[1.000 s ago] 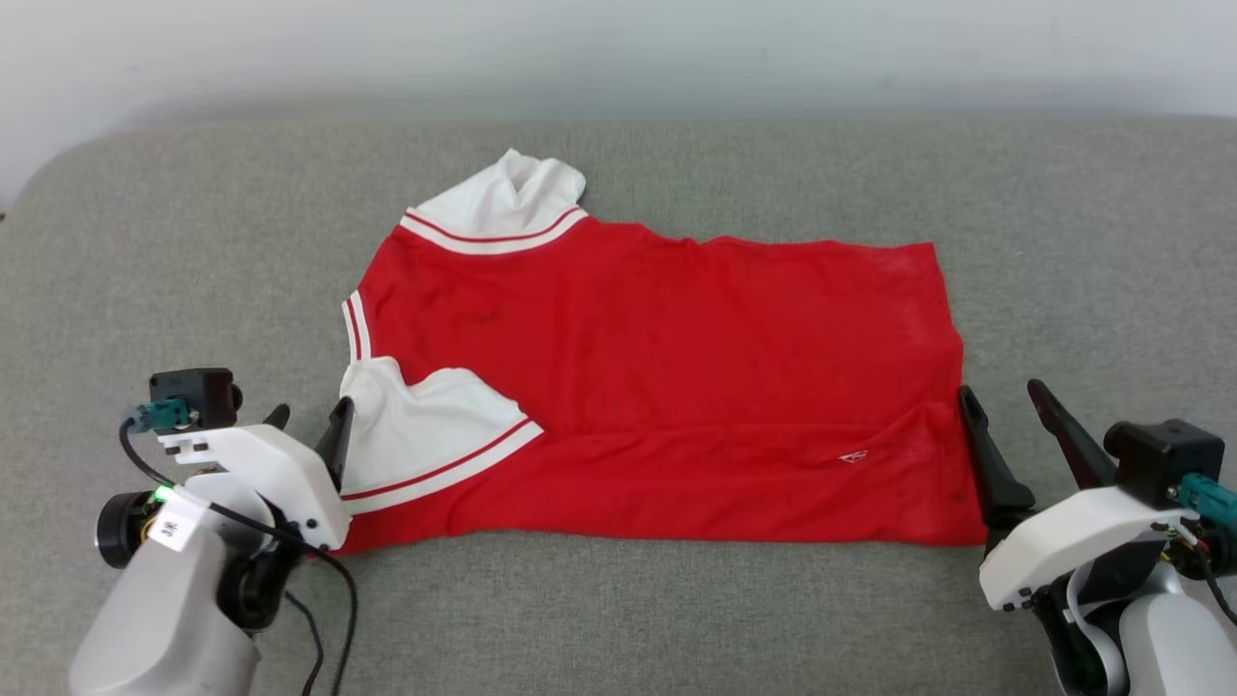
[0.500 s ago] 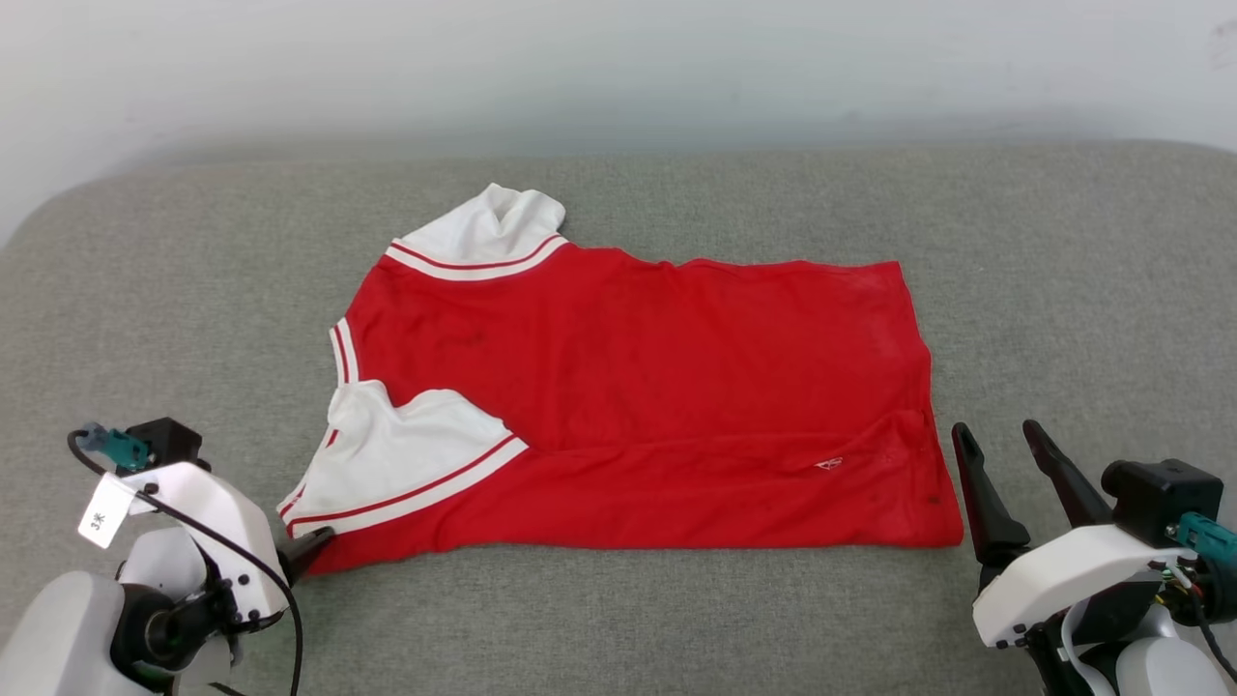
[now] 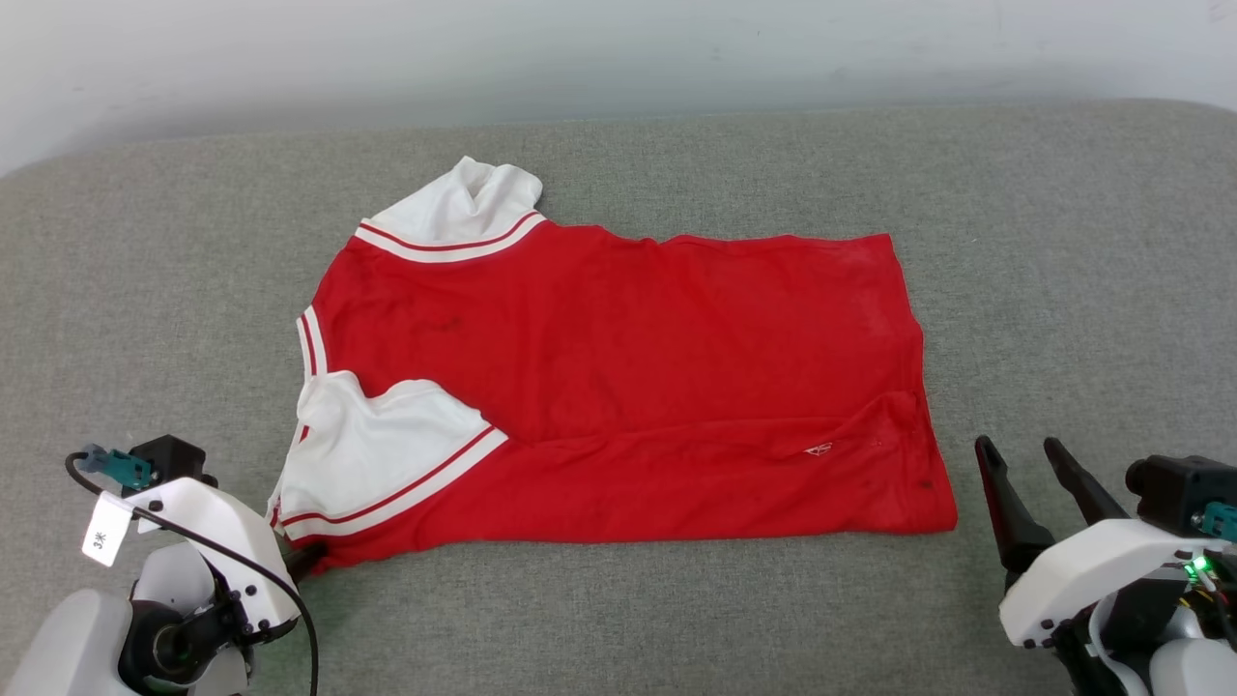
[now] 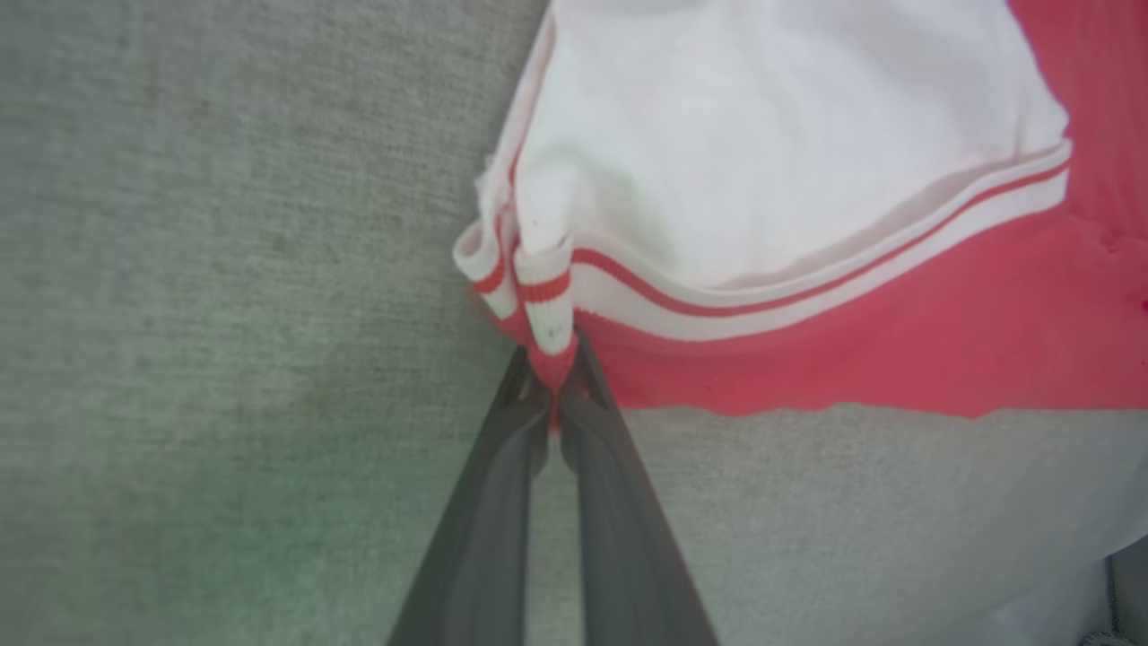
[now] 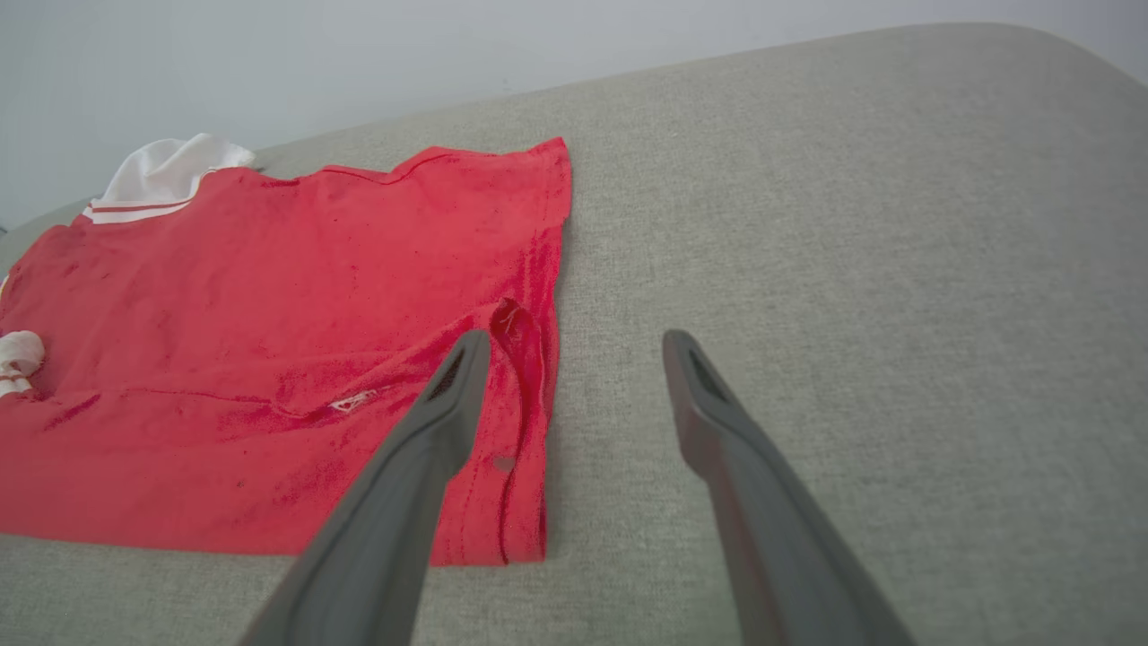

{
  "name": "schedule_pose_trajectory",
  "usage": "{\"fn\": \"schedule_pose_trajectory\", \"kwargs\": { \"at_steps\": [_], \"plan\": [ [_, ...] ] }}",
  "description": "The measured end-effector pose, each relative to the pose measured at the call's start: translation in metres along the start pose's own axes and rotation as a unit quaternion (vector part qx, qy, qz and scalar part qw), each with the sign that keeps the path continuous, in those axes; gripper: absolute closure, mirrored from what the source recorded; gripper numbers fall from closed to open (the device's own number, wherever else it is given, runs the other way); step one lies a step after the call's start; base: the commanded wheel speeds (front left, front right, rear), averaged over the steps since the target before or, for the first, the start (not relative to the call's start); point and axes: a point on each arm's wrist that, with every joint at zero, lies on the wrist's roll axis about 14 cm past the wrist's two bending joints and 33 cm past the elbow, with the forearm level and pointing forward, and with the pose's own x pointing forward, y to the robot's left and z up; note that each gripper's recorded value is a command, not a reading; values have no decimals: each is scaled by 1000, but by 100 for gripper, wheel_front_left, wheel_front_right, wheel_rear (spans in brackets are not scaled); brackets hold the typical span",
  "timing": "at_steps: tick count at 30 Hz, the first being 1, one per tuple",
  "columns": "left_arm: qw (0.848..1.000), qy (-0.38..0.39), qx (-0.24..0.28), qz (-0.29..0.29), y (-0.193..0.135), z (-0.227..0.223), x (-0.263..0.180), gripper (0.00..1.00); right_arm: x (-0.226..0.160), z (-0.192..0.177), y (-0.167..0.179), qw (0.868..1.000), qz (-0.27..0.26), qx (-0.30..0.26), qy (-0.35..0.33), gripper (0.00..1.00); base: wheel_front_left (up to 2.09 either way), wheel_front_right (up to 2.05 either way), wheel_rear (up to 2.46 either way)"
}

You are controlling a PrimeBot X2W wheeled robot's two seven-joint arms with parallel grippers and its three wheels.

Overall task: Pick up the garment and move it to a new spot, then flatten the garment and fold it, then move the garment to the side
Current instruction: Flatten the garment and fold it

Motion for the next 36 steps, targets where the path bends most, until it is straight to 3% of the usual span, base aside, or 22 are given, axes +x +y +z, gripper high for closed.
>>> {"fn": "schedule_pose_trajectory", "kwargs": {
  "at_steps": [9,18,28,29,30,36],
  "plan": [
    [999,-37,26,-18,-12,11,-4,100,-12,-31,-22,988,-18,-5,151,0,0,0,0],
    [992,-105,67,-20,-20,44,-23,100,5,-40,5,972,28,-29,230,0,0,0,0],
    [991,-113,67,-14,-16,49,-20,100,21,-90,31,935,69,-32,345,0,0,0,0],
    [991,-114,66,-13,-15,49,-19,100,22,-92,32,933,71,-34,352,60,0,0,0],
    [991,-115,65,-13,-15,49,-19,100,22,-93,33,931,74,-31,356,100,0,0,0],
    [989,-130,66,-12,-15,52,-23,100,24,-87,37,934,83,-33,347,100,0,0,0]
  ]
}}
